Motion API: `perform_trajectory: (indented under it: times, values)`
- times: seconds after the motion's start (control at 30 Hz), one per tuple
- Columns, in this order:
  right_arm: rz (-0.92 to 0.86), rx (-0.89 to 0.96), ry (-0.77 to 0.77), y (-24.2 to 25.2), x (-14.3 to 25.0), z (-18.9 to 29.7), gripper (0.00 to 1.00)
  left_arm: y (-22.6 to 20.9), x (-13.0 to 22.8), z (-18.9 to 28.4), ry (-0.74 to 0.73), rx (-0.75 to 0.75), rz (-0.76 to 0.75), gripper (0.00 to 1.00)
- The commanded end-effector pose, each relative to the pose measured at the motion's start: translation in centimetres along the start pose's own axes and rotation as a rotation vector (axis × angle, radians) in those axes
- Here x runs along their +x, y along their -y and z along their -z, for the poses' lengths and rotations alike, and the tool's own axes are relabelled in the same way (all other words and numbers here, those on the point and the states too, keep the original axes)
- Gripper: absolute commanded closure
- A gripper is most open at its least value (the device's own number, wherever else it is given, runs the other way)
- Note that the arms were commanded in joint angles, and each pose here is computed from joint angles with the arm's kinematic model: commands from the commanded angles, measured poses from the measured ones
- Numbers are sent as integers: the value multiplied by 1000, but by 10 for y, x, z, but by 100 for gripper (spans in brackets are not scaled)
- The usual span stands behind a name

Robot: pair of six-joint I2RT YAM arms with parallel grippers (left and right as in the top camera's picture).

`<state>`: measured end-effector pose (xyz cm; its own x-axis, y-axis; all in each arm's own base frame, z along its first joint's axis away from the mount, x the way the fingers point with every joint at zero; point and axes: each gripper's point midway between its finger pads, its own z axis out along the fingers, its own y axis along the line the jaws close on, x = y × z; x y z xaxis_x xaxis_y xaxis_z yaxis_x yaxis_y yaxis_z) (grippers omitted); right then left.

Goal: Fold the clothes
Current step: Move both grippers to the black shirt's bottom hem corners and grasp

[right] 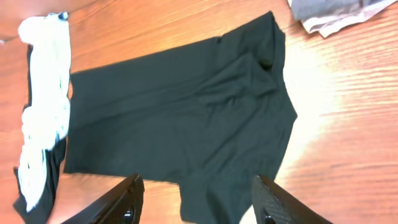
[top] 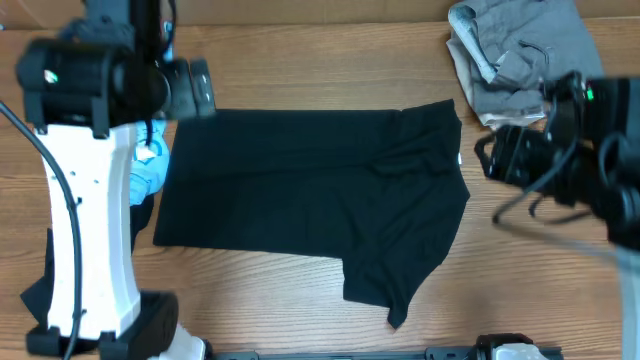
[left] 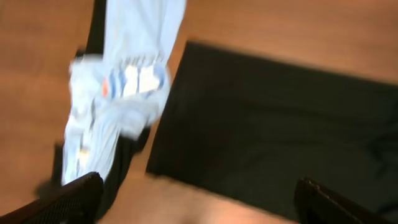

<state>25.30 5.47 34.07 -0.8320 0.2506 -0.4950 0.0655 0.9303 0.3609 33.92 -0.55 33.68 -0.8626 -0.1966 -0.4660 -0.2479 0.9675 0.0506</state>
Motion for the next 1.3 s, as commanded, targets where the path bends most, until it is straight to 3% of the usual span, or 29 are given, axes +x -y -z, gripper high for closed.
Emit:
perform_trajectory:
  times: [0.0,0.13,0.47,0.6,0.73,0.93,1.03,1.27]
  values:
    - [-27,15,-9,4,20,3,39,-28,28,-6,-26,-135,122,0]
    - [-78,32,-86,14,48,-18,38,-42,57,-27,-45,-187,189,0]
    - [-202,38,-324,35,132,-122,38,-84,126,-132,-139,-286,419,0]
    - [-215,34,-371,36,156,-144,38,-101,149,-170,-160,-290,551,5]
    - [-210,25,-376,34,164,-157,38,-106,166,-210,-154,-209,657,16]
    - [-261,72,-393,45,174,-169,39,-94,198,-243,-197,-159,672,24]
    - [-267,97,-424,50,181,-179,39,-93,225,-258,-250,-183,702,25]
    - [-270,110,-441,52,183,-185,40,-103,238,-276,-263,-252,687,25]
